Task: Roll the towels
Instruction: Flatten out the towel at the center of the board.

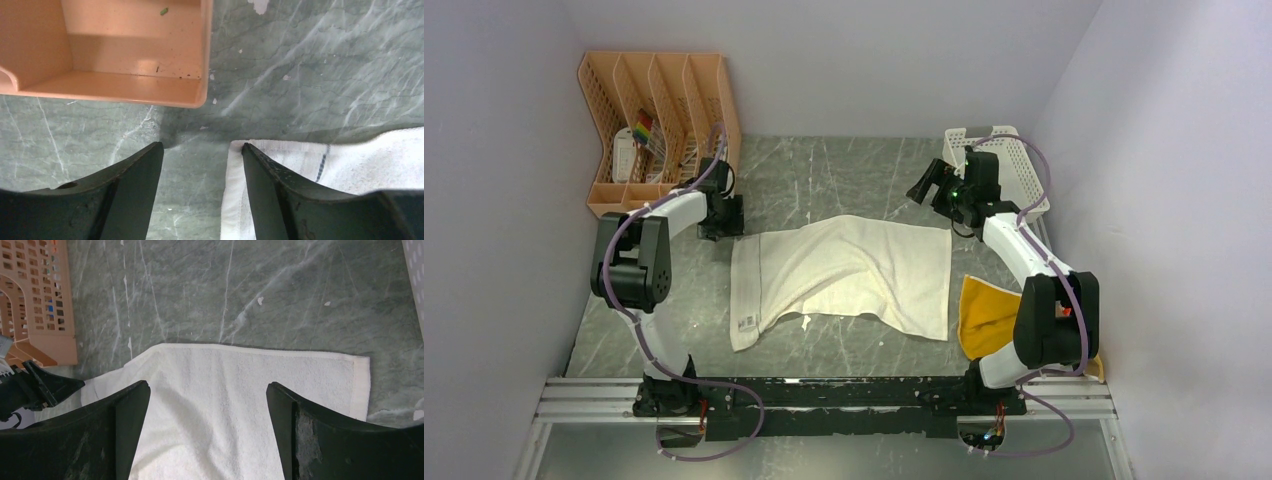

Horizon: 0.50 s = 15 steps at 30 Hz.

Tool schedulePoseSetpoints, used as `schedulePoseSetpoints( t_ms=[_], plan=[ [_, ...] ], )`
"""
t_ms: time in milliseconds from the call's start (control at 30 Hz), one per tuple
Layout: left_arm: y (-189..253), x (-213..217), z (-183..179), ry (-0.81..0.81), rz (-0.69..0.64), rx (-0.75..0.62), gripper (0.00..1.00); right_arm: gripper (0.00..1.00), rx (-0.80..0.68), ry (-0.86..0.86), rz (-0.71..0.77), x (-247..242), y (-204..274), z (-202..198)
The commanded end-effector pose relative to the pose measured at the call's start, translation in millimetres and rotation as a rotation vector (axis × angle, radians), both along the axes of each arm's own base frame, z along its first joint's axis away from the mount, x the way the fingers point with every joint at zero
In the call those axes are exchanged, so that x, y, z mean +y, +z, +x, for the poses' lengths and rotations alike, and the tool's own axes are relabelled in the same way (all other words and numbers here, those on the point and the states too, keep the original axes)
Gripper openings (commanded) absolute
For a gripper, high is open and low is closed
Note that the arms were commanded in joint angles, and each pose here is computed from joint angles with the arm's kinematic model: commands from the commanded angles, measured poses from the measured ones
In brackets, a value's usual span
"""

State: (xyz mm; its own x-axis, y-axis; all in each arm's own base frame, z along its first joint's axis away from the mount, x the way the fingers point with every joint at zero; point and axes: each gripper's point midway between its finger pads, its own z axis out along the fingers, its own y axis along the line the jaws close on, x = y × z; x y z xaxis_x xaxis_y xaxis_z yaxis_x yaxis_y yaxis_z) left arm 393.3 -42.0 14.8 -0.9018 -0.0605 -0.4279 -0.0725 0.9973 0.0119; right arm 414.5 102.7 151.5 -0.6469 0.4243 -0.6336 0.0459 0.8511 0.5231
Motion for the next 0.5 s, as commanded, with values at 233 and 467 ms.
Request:
schedulePoseSetpoints(
  t_ms=[233, 467],
  plan=[
    [-0.6, -25.1, -7.3, -0.041, -0.078, 0.014, 0.80, 0.88, -0.013, -0.002, -0.016, -3.7, 3.0, -6.1],
    [14.9, -11.9, -0.4, 0.057, -0.114, -0.046, 0.79, 0.88, -0.017, -0.002, -0.018, -3.9, 4.2, -6.4]
  ],
)
